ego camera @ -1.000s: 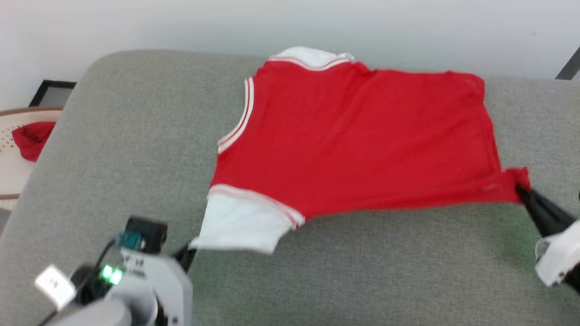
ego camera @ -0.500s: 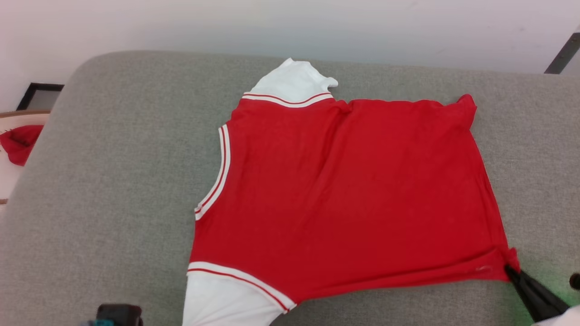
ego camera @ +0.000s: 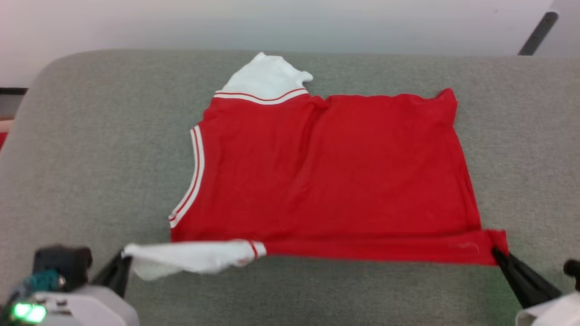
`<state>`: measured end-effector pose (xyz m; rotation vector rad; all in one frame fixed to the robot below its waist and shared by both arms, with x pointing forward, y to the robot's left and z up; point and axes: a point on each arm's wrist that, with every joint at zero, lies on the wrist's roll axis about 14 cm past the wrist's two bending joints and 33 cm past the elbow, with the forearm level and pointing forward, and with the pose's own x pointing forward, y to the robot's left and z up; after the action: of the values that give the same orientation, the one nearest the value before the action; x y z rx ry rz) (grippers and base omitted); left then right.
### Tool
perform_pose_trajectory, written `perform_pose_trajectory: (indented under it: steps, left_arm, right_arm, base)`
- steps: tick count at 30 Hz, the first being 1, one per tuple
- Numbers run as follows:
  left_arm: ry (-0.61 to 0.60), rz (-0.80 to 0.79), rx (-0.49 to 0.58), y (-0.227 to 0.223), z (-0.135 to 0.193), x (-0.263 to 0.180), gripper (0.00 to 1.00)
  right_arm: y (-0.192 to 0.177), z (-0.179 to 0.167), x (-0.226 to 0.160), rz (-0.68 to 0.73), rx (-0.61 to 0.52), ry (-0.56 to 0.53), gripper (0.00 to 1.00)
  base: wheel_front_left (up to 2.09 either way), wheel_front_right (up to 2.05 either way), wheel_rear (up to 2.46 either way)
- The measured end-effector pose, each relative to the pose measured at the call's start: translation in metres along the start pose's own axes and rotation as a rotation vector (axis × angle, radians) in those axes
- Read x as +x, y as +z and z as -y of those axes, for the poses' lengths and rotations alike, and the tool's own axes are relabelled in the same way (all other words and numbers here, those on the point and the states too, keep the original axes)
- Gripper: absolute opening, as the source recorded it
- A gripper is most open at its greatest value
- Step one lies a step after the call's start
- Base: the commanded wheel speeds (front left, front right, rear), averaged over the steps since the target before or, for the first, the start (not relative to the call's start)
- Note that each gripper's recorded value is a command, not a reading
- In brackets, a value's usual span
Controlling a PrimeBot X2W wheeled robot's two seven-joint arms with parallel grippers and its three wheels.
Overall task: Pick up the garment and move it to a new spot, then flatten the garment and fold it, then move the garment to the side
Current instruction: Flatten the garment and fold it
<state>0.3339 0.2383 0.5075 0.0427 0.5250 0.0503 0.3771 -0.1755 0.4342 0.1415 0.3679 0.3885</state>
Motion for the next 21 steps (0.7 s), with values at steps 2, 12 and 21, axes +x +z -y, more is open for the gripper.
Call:
perform_pose_trajectory:
  steps: [2, 12, 21]
  left_arm:
    - [-0.021, 0.036, 0.04, 0.016, 0.002, 0.007, 0.0]
    - [-0.121, 0.107, 0.184, 0.061, 0.02, 0.059, 0.0]
    - [-0.164, 0.026, 0.215, 0.049, 0.03, 0.108, 0.0]
  right_arm:
    - [0.01, 0.001, 0.004, 0.008, -0.01, -0.005, 0.0]
    - [0.036, 0.013, 0.035, 0.001, -0.063, -0.022, 0.0]
    - [0.031, 0.022, 0.066, -0.051, -0.068, -0.027, 0.0]
  base:
    - [0.0, 0.0, 0.0]
    - [0.0, 0.0, 0.0]
    - [0.0, 0.0, 0.0]
